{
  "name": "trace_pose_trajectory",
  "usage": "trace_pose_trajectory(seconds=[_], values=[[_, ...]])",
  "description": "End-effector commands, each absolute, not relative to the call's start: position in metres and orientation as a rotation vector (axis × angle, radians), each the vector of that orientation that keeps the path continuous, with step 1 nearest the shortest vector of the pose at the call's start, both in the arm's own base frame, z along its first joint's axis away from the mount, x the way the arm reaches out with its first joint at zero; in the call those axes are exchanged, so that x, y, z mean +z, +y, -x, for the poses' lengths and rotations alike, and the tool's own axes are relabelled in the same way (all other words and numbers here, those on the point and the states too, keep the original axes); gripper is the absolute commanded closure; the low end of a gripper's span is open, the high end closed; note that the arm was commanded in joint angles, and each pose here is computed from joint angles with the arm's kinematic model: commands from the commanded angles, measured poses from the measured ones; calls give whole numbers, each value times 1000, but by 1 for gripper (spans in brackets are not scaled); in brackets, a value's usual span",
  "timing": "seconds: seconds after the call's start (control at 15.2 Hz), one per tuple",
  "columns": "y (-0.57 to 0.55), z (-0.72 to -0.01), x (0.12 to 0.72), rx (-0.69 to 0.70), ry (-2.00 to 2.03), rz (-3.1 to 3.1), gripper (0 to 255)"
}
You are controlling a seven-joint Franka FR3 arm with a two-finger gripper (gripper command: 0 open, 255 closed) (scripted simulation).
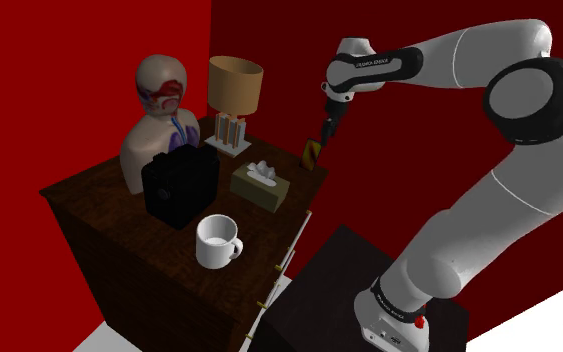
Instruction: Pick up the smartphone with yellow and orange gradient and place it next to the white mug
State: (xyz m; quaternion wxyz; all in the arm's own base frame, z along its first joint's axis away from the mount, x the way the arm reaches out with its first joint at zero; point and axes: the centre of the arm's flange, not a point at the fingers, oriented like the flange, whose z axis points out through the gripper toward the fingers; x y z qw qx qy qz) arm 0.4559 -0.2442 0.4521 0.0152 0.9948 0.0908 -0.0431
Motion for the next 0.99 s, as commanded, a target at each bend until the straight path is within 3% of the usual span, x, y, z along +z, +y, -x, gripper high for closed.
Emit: trace_pose_trajectory(seconds=[0.0,0.92], values=[[-267,-470,434,-148,297,-3099,0],[-305,-489,365,-175,319,-3109,0]])
